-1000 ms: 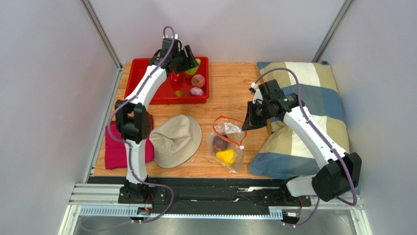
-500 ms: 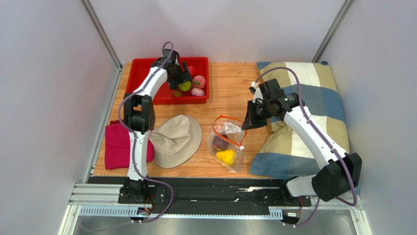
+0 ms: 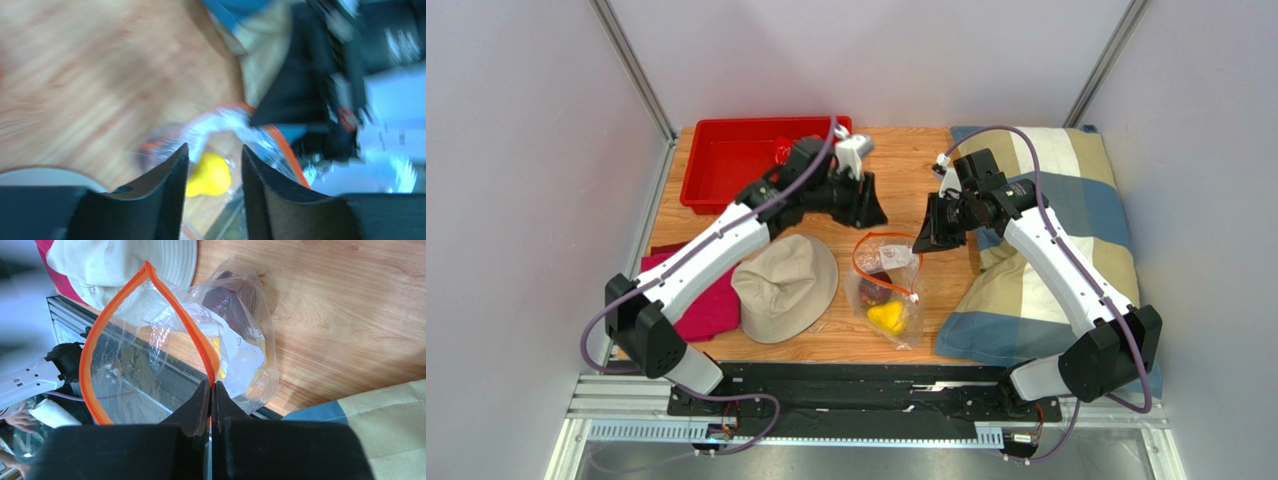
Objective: Open the zip-top bag and remove the fake food
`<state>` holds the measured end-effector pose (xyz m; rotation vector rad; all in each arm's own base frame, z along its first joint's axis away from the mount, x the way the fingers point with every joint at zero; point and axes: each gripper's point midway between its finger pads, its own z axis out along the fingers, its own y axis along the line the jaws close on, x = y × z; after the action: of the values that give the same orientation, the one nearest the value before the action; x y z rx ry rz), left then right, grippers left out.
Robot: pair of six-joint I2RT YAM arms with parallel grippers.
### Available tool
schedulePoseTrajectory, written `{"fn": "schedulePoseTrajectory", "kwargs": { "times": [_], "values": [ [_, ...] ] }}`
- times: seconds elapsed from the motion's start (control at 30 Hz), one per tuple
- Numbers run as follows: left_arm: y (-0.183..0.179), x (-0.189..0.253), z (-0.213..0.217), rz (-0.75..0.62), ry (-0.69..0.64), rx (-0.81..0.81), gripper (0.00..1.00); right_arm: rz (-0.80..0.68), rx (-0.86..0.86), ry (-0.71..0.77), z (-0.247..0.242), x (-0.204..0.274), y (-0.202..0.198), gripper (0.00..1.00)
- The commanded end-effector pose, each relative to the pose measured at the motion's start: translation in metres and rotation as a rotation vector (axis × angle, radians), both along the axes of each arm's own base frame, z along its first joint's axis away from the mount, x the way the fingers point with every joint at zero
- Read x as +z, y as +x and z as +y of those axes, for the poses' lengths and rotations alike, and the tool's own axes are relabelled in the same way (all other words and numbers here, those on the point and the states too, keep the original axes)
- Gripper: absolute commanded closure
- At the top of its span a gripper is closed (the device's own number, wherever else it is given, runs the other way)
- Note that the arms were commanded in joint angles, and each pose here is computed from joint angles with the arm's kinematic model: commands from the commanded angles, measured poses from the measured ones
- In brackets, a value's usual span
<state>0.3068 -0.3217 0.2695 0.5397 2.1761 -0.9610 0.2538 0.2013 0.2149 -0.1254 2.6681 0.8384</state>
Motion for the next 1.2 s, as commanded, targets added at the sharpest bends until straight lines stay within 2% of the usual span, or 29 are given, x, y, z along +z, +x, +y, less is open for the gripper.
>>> {"fn": "schedulePoseTrajectory", "kwargs": {
  "times": [0.0,0.03,0.07,0.1,0.23,0.4,0.53,0.6,0.7,0.73,0.83,0.97,1.17],
  "values": [
    [-0.054,-0.036,-0.026,-0.012,0.066,-0.139,0.62,-0.028,0.002,0.06,0.011,0.014,0.008,1.0],
    [-0.059,-0.046,-0.03,0.002,0.082,-0.148,0.78,-0.025,0.001,0.065,0.012,0.014,0.008,1.0],
    [-0.068,-0.059,-0.033,0.037,0.099,-0.16,0.82,-0.024,0.003,0.068,0.012,0.014,0.008,1.0],
    [-0.073,-0.072,-0.037,0.064,0.119,-0.171,0.9,-0.021,0.004,0.067,0.012,0.014,0.006,1.0],
    [-0.088,-0.099,-0.051,0.095,0.182,-0.204,0.91,-0.015,0.006,0.069,0.012,0.011,0.002,1.0],
    [-0.076,-0.129,-0.058,0.139,0.244,-0.171,0.95,-0.007,0.006,0.069,0.011,0.008,0.0,1.0],
    [-0.081,-0.147,-0.065,0.191,0.266,-0.213,0.97,-0.003,0.004,0.068,0.01,0.006,-0.002,1.0],
    [-0.085,-0.154,-0.065,0.203,0.264,-0.235,0.9,-0.001,0.002,0.065,0.009,0.005,-0.002,1.0],
    [-0.096,-0.159,-0.063,0.215,0.254,-0.285,0.67,0.006,0.002,0.061,0.009,0.002,-0.003,1.0],
    [-0.1,-0.159,-0.064,0.218,0.246,-0.306,0.53,0.005,0.001,0.06,0.009,0.002,-0.002,1.0],
    [-0.11,-0.163,-0.059,0.219,0.245,-0.345,0.38,0.013,0.0,0.055,0.008,-0.002,-0.003,1.0],
    [-0.121,-0.172,-0.05,0.217,0.263,-0.394,0.26,0.019,0.0,0.051,0.007,-0.006,-0.005,1.0],
    [-0.127,-0.189,-0.036,0.182,0.367,-0.385,0.25,0.029,-0.002,0.044,0.007,-0.011,-0.005,1.0]
  ]
}}
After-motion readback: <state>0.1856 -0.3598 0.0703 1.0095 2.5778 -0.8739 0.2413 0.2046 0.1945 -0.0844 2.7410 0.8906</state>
